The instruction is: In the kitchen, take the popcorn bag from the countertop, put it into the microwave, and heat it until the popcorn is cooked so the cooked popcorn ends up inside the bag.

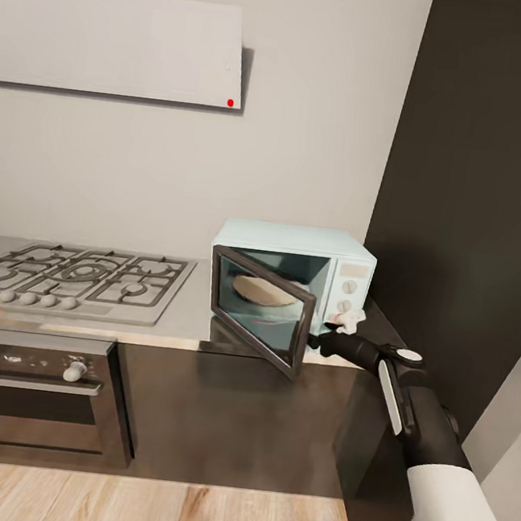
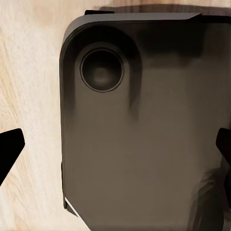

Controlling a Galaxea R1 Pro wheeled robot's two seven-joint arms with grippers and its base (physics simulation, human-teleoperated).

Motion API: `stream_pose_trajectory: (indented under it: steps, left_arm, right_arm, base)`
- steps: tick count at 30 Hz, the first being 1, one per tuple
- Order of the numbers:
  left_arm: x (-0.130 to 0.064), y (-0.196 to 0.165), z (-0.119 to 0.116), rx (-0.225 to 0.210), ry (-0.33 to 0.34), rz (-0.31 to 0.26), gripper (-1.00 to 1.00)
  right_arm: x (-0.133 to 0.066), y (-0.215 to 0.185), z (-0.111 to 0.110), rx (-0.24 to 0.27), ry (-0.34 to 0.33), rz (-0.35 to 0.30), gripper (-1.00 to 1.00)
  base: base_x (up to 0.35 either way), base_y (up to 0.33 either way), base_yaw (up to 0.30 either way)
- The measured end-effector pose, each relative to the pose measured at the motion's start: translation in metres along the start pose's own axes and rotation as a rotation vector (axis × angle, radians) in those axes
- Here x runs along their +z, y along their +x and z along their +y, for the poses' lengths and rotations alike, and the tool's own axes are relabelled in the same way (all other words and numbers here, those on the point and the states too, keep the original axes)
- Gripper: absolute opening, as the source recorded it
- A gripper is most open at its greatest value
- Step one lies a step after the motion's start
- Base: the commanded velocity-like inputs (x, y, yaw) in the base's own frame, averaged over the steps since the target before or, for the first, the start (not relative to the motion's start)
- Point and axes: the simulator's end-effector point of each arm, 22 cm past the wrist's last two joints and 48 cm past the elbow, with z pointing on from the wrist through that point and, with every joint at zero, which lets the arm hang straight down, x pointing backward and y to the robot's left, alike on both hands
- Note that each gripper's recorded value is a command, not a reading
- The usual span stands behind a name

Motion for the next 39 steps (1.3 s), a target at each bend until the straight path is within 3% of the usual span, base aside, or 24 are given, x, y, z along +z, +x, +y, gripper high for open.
stream_pose_trajectory:
  steps: [4, 8, 19, 39]
  left_arm:
    - [0.0, 0.0, 0.0, 0.001, 0.0, 0.0, 1.0]
    - [0.0, 0.0, 0.0, 0.0, 0.0, 0.0, 1.0]
    - [0.0, -0.001, -0.001, -0.003, 0.003, -0.001, 1.0]
    - [0.0, -0.001, -0.001, -0.005, 0.003, -0.002, 1.0]
  right_arm:
    - [-0.003, 0.001, 0.012, -0.007, -0.07, 0.005, 1.0]
    - [-0.004, 0.008, 0.017, -0.037, -0.095, 0.038, 1.0]
    - [-0.006, 0.012, 0.0, -0.05, -0.031, 0.053, 1.0]
    - [-0.006, 0.012, -0.002, -0.05, -0.026, 0.052, 1.0]
  base:
    - [0.0, 0.0, 0.0]
    - [0.0, 0.0, 0.0]
    - [0.0, 0.003, 0.0]
    - [-0.104, 0.17, 0.0]
